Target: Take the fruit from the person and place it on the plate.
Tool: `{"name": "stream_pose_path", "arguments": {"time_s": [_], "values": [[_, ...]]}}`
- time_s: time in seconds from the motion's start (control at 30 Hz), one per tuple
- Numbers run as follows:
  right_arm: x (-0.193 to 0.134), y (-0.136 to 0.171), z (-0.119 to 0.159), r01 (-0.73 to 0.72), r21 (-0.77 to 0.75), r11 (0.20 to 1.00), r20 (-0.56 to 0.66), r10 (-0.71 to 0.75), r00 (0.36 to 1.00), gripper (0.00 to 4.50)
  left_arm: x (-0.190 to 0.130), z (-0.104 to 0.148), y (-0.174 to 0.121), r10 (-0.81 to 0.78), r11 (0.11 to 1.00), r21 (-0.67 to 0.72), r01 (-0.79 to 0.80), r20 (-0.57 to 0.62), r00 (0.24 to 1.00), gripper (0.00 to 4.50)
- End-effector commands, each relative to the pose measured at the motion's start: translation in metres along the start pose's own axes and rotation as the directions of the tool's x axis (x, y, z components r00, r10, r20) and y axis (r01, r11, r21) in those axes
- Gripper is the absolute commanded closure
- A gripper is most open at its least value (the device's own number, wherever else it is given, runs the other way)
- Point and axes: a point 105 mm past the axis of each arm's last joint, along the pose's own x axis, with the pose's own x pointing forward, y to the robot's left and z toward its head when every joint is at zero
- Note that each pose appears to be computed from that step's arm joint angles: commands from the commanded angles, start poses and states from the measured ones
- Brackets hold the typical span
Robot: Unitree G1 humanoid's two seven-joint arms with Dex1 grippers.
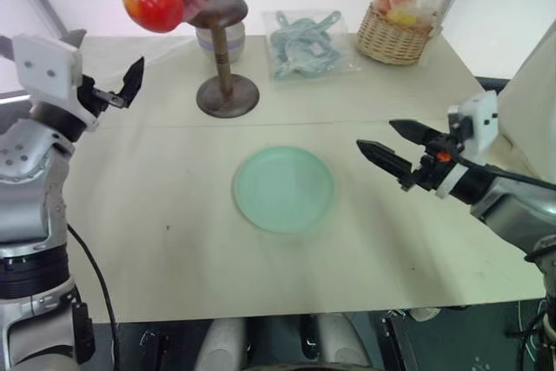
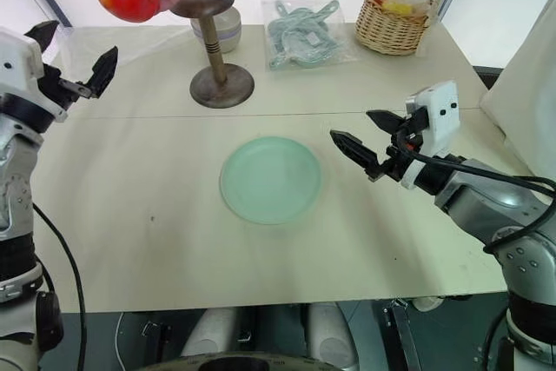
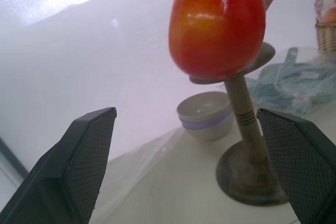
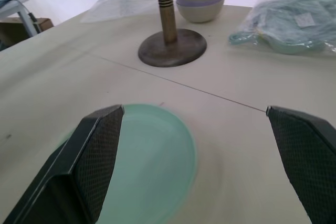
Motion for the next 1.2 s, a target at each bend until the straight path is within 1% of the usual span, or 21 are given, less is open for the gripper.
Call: {"name": "stream_pose_path", "arguments": {"time_s": [0.03,0.13,0.2,0.4,0.53,0.73,0.97,1.2], "values": [[0.000,0.015,0.023,-0.101,-0.049,0.994,0.059,0.104,0.993,0.06,0.007,0.008,-0.006,-0.036,0.999,-0.039,0.037,0.039,0.999,0.00],[0.000,0.023,0.036,-0.174,-0.087,0.981,0.077,0.180,0.981,0.06,0.013,0.007,-0.009,-0.056,0.997,-0.057,0.059,0.048,0.997,0.00],[0.001,0.027,0.039,-0.209,-0.116,0.971,0.074,0.218,0.973,0.06,0.017,0.007,-0.008,-0.054,0.996,-0.068,0.057,0.055,0.997,0.00],[0.013,0.036,0.035,-0.265,-0.164,0.950,0.048,0.276,0.960,0.06,0.033,0.012,-0.010,-0.076,0.994,-0.073,0.083,0.089,0.993,0.00],[0.021,0.036,0.028,-0.269,-0.181,0.946,0.041,0.281,0.959,0.06,0.039,0.017,-0.012,-0.090,0.993,-0.064,0.098,0.114,0.989,0.00],[0.025,0.037,0.027,-0.261,-0.183,0.948,0.055,0.275,0.960,0.06,0.045,0.027,-0.017,-0.106,0.993,-0.025,0.111,0.152,0.983,0.00],[0.026,0.036,0.028,-0.253,-0.180,0.951,0.065,0.268,0.961,0.06,0.051,0.021,-0.023,-0.096,0.995,-0.002,0.097,0.159,0.983,0.00],[0.024,0.035,0.031,-0.236,-0.183,0.954,0.070,0.252,0.965,0.06,0.054,0.012,-0.027,-0.087,0.996,-0.017,0.091,0.147,0.985,0.00]]}}
